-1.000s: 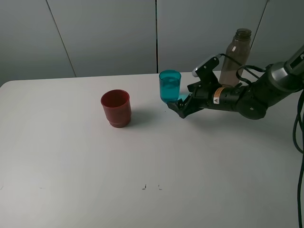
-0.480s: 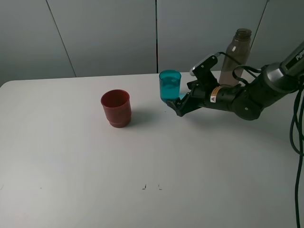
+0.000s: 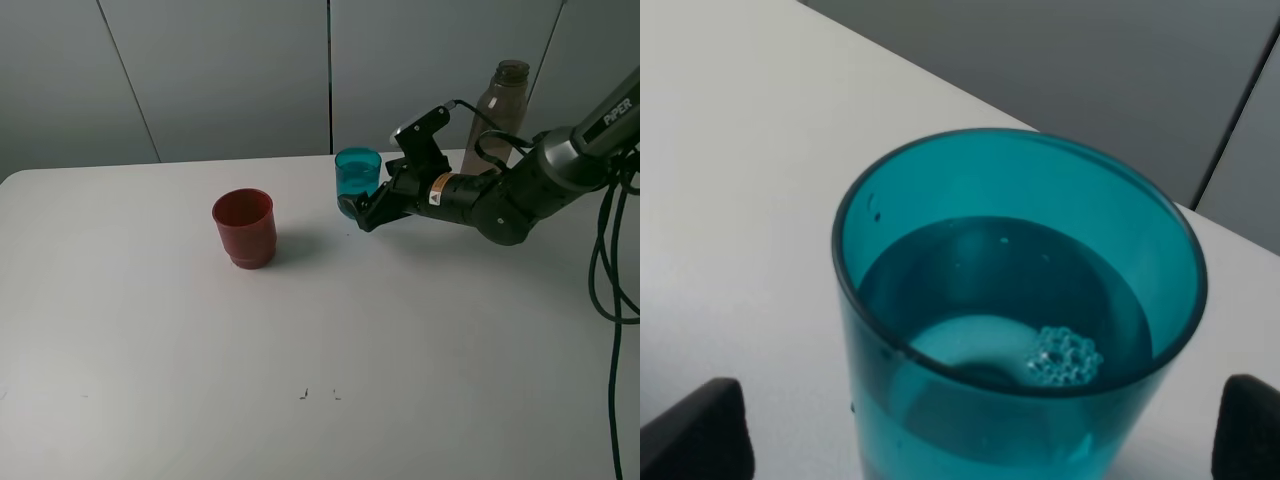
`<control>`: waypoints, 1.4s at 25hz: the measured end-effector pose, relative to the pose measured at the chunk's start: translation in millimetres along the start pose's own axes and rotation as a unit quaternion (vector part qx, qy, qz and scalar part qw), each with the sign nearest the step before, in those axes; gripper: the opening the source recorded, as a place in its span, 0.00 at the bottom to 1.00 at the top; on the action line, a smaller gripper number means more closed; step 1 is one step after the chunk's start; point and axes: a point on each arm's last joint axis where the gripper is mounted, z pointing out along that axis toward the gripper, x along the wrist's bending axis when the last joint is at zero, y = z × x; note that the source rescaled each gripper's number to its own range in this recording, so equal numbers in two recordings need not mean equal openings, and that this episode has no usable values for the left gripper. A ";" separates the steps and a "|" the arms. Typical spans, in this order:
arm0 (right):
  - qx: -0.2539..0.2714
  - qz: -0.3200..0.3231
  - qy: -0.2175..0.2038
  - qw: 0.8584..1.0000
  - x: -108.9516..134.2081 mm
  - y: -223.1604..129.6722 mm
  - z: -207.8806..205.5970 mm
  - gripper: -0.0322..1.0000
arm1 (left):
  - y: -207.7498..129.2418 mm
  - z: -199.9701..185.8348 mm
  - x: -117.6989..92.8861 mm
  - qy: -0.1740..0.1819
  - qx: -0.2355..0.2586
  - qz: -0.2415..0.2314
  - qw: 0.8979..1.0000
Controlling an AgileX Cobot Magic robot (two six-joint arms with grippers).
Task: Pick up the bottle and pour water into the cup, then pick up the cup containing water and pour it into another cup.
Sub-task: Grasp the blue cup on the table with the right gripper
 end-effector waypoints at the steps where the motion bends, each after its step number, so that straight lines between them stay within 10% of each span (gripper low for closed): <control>1: 0.000 0.000 0.000 1.000 0.4 0.1 0.1 1.00 | 0.0 0.0 0.0 0.000 0.000 0.000 1.000; 35: -0.018 0.067 -0.040 0.997 -0.2 -6.2 44.4 1.00 | 0.0 0.0 0.0 0.000 0.000 0.000 1.000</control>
